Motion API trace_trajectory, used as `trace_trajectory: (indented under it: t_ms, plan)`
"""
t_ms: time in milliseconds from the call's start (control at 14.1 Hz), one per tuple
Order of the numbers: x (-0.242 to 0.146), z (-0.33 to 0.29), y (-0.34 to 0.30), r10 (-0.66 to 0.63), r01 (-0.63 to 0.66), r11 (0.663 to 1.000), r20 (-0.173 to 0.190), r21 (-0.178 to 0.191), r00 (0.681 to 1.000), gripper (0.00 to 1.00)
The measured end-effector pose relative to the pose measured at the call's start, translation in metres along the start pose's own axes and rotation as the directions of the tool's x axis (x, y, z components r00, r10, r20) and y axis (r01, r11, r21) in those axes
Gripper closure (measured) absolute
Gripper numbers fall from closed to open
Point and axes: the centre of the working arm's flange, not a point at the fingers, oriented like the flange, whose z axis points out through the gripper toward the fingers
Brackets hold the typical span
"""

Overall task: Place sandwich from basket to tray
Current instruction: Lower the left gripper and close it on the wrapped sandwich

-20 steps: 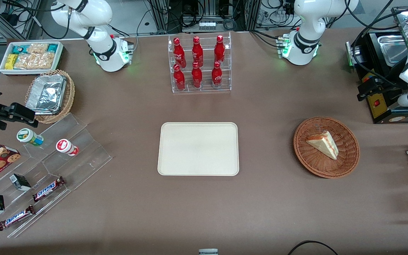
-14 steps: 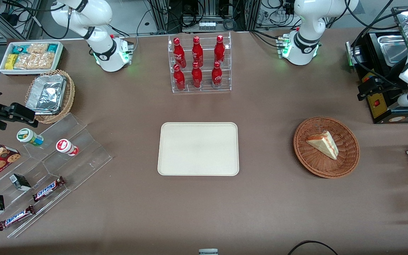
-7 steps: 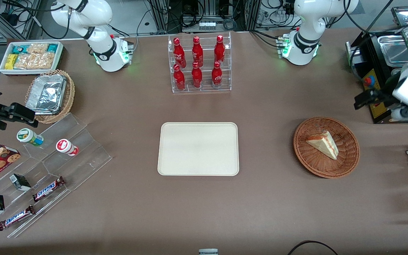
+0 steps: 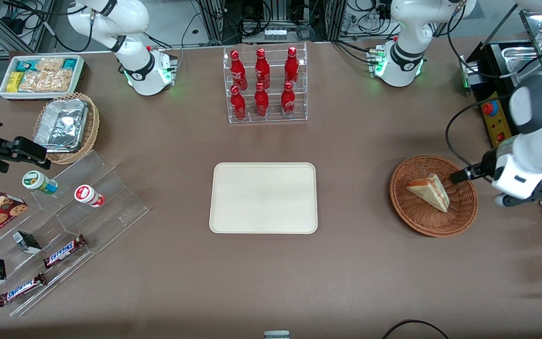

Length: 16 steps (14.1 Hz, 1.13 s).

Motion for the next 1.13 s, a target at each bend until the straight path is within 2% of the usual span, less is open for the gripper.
trace_trajectory:
  t_ms: [142,283,496,708,920,1062,1133]
  plan:
    - [0.000,0.032,0.000,-0.052,0.052,0.999,-0.006,-0.003,0.999,0.00]
    - [0.000,0.061,0.000,-0.122,0.122,0.993,0.004,0.000,0.993,0.00]
    - [0.005,0.104,0.006,-0.268,0.268,0.963,0.017,0.010,0.963,0.00]
    - [0.001,0.152,0.012,-0.315,0.315,0.949,0.025,0.019,0.949,0.00]
    - [-0.006,0.170,0.007,-0.322,0.321,0.947,0.035,0.028,0.946,0.00]
    - [-0.007,0.172,0.006,-0.326,0.325,0.945,0.033,0.027,0.945,0.04]
    - [-0.007,0.174,0.004,-0.329,0.328,0.944,0.034,0.028,0.944,0.14]
